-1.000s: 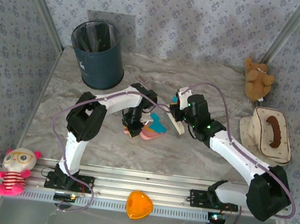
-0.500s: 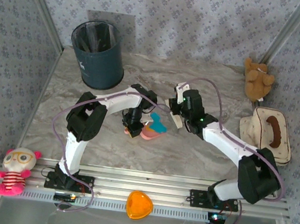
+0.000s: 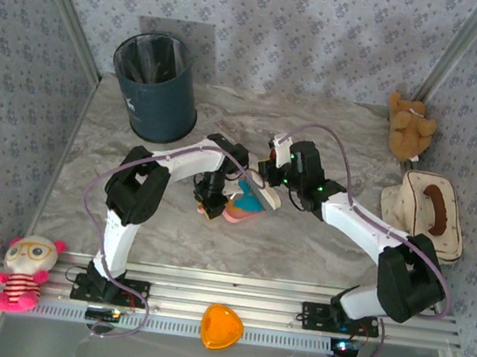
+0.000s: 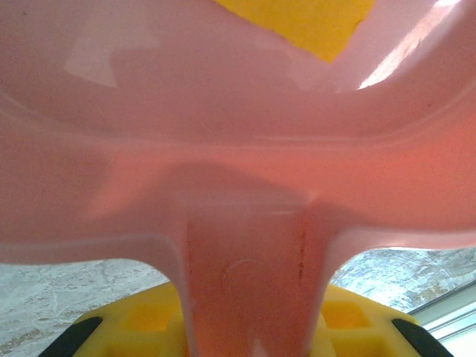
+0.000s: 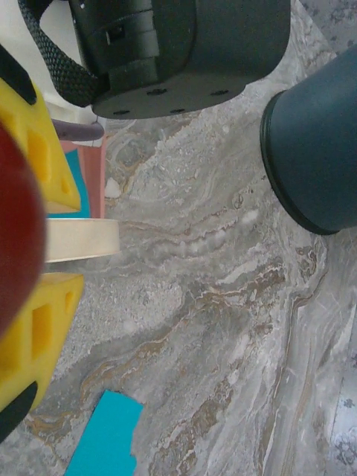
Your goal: Sweep away the paper scraps from the table
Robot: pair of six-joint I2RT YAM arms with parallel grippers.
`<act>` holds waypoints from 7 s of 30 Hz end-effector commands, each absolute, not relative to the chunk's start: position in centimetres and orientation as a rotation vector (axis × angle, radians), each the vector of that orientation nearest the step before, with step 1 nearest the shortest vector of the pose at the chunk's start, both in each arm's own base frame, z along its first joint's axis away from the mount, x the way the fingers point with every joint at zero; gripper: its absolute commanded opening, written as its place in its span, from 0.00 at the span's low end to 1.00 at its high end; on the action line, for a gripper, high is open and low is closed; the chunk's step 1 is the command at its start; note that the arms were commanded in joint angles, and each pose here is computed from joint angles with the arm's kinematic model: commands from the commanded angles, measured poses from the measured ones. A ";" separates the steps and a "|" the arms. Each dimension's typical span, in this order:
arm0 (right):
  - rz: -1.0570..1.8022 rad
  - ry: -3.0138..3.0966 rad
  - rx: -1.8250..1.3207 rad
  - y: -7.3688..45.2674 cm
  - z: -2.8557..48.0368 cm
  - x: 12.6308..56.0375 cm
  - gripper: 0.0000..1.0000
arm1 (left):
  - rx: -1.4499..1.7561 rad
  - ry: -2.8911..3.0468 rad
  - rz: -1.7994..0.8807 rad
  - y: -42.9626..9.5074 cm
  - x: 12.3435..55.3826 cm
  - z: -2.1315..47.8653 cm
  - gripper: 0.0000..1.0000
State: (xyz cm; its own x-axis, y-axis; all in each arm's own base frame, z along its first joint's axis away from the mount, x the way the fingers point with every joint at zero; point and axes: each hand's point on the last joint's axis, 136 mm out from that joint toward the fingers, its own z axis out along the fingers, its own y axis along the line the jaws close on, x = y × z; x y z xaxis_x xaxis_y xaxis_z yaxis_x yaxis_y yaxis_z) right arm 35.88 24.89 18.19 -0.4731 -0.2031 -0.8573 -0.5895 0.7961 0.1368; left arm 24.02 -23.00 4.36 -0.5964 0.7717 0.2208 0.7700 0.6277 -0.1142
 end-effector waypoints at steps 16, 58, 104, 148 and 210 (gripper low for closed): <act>0.233 1.892 -0.176 15.4 24.2 38.8 0.00 | -1.225 -2.678 0.037 -23.2 25.4 4.3 0.00; 0.283 2.003 -0.556 17.0 18.5 48.7 0.00 | -1.202 -2.705 0.040 -23.8 26.6 4.1 0.00; 0.151 2.033 -0.349 19.0 20.1 41.2 0.00 | -1.193 -2.745 0.064 -24.5 26.9 4.1 0.00; 0.247 1.930 -0.191 15.8 23.4 39.2 0.00 | -1.229 -2.834 0.172 -25.6 27.5 6.4 0.00; 0.316 2.020 -0.118 13.5 21.5 38.5 0.00 | -0.505 -3.493 1.316 -20.2 42.4 34.8 0.00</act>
State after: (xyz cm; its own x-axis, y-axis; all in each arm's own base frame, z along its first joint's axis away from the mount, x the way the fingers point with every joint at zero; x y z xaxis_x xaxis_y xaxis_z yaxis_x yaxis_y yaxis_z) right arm 38.30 13.06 20.49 -0.4643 0.0361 -0.8849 -0.2119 0.9656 0.1506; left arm 41.71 -19.90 32.90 -0.7815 0.0888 -0.6175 0.4372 0.7841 -0.4405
